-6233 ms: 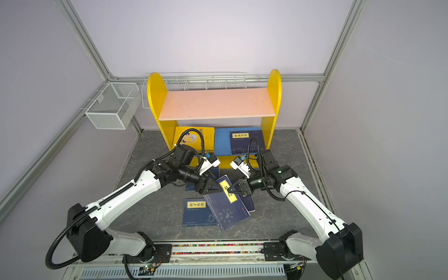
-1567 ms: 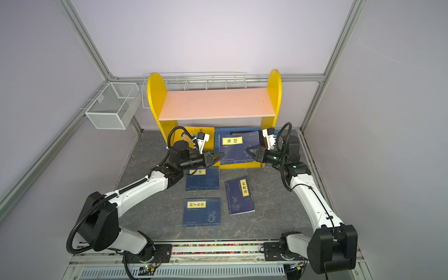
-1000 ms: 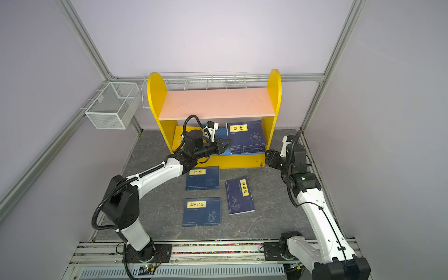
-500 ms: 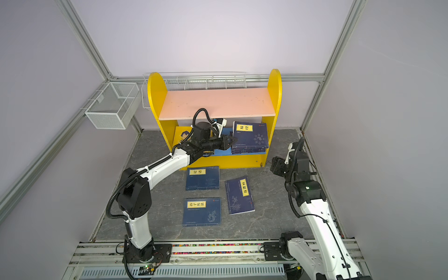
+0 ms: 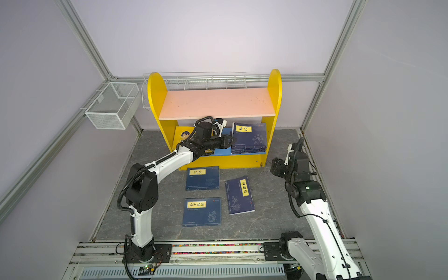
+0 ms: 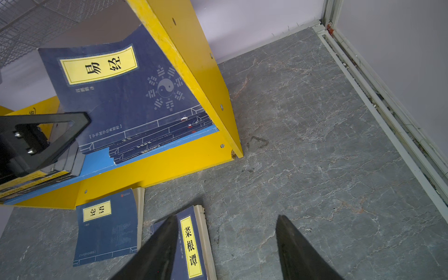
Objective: Stacking books/files
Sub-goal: Place the book at the bookshelf.
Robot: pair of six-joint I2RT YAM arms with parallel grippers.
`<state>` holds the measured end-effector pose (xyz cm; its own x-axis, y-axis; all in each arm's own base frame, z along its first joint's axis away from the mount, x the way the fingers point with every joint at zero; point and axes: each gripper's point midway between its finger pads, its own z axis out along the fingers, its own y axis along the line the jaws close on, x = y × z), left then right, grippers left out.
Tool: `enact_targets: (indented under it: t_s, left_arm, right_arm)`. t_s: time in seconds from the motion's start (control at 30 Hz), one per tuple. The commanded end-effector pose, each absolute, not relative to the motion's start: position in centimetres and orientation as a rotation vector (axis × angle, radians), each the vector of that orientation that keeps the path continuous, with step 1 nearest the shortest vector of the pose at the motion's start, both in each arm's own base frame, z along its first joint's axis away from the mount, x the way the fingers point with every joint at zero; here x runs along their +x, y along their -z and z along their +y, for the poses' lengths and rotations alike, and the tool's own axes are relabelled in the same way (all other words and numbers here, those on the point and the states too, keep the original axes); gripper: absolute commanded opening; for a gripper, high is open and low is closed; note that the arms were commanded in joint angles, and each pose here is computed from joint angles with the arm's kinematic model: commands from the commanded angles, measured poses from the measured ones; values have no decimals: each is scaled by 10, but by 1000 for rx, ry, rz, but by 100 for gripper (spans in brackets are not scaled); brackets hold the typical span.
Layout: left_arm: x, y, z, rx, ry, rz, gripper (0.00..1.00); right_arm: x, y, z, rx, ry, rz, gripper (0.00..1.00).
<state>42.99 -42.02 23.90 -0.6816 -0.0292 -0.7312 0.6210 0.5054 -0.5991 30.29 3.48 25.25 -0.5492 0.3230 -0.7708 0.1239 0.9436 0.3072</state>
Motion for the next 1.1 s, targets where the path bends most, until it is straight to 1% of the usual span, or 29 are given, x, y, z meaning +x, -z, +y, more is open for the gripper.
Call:
enact_targets:
  t_s: [0.0,0.27,0.33,0.37,0.4,0.43,0.47,0.6,0.8,0.87,0.97,1.07]
  left_arm:
    - [440,-241,-421,435,1222,2061,0]
    - [440,-229,-421,455,1185,2106,0]
    - [443,-228,-417,436,1150,2111,31]
    - [445,-227,-415,423,1133,2117,49]
    - [447,-229,-413,409,1118,2117,63]
    - [449,-229,-412,397,1101,2118,74]
    - [452,-229,-409,377,1081,2118,79]
    - [458,-238,-403,332,1025,2101,83]
    - [460,-238,-397,322,877,2125,85]
    - [453,-242,-398,337,832,2124,85]
    - [433,-256,-404,401,820,2073,86]
    - [406,-264,-406,469,819,2027,86]
  right_arm:
    - [302,-262,35,289,-270,2132,67]
    - [301,-266,36,282,-274,2124,67]
    - [300,-267,38,273,-288,2123,67]
    - [300,-266,40,262,-300,2123,67]
    - [300,-267,41,259,-310,2120,67]
    - [300,-267,42,253,-317,2117,67]
    - [300,-269,44,242,-329,2112,67]
    - [298,-268,49,220,-357,2113,67]
    - [296,-262,53,202,-378,2133,67]
    - [295,-258,53,203,-374,2141,67]
    - [291,-238,61,186,-396,2197,67]
    - [276,-191,82,132,-451,2323,68]
